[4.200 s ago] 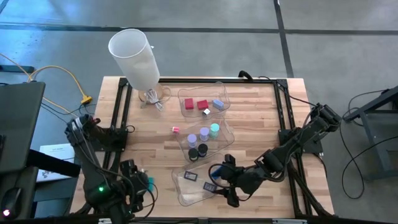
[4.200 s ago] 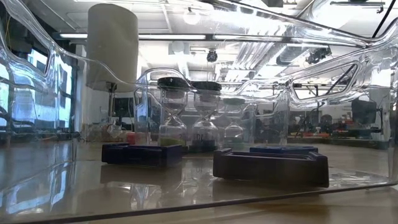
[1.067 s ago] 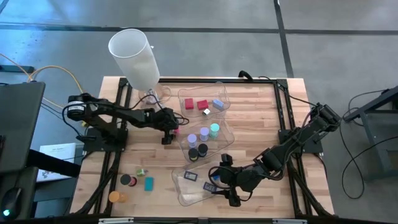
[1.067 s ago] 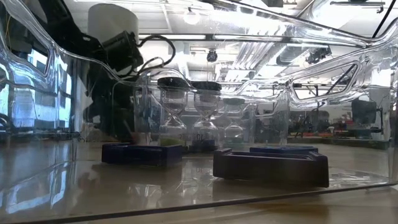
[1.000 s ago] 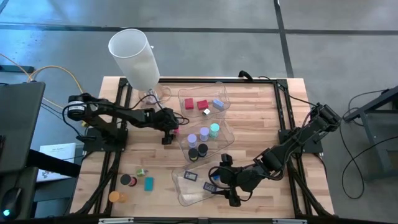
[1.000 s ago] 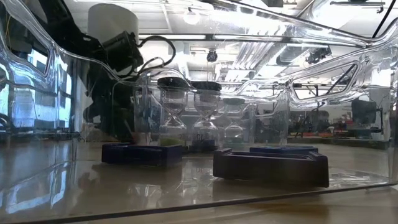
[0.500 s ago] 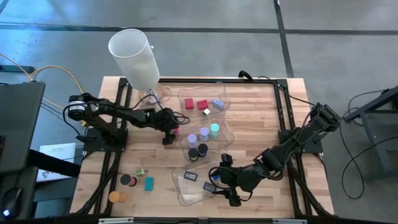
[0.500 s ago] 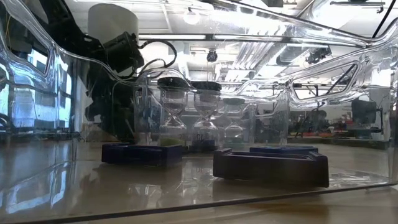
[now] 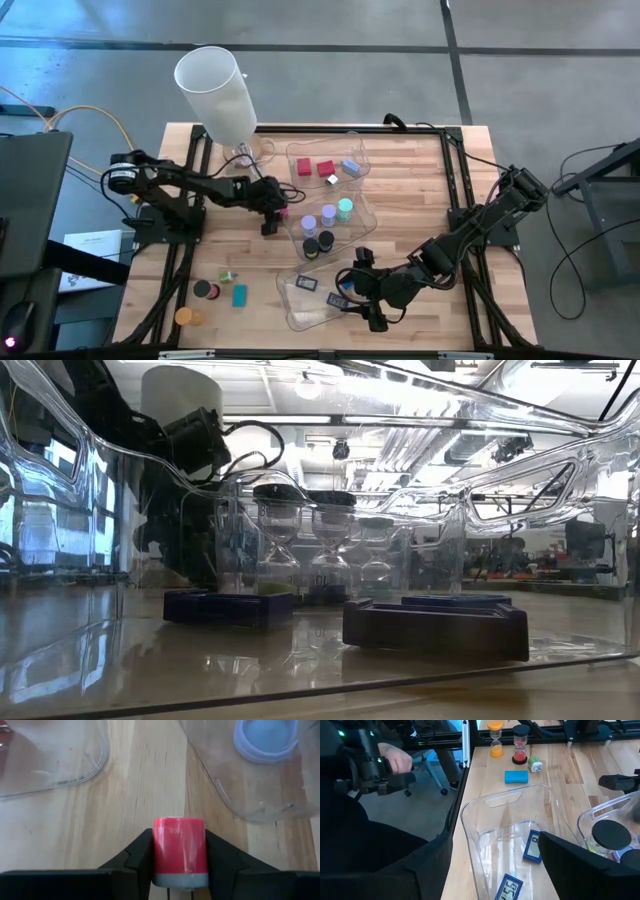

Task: Pick & Place Office items
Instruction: Put the pink charger adapter into the top transparent bin

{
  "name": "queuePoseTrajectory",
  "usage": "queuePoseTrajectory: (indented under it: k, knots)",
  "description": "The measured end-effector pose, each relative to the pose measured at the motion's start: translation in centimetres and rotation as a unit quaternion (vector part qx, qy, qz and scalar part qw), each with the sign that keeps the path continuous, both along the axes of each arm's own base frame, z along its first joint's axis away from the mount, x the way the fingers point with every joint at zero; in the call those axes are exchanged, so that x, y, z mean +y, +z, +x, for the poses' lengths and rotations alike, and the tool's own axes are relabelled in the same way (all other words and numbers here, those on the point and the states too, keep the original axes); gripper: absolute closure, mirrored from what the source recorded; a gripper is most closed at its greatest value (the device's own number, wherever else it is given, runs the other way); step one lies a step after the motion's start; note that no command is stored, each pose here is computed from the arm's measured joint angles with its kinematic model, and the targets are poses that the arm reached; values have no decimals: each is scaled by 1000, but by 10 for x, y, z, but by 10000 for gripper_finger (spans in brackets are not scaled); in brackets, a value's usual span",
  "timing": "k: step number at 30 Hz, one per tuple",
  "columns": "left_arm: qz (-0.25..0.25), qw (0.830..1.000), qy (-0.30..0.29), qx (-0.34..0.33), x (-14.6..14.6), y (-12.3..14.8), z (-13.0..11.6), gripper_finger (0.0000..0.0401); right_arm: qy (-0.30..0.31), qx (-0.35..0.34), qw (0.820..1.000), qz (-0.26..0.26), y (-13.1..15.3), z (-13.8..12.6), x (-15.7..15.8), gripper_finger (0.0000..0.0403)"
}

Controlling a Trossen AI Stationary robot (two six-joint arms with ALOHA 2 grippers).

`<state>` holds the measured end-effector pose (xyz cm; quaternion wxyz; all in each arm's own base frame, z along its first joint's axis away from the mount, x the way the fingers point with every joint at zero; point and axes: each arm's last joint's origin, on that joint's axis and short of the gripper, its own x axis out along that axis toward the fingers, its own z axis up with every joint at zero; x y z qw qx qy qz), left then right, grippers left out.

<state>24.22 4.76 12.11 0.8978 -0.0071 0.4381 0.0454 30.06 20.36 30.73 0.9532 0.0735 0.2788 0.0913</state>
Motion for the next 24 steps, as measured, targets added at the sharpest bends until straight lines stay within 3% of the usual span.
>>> queuePoseTrajectory:
  k: [8, 17, 24]
  knots:
    - [67, 997, 39, 27, -14, 32, -26, 277, 17, -9, 1000, -21, 1, -1, 3, 119]
    - [74, 988, 40, -131, -34, 109, -51, 277, 28, -16, 999, -32, 1, -3, 5, 119]
    - [130, 975, 31, -179, -35, 183, -37, 277, 30, -16, 999, -31, 1, -3, 6, 119]
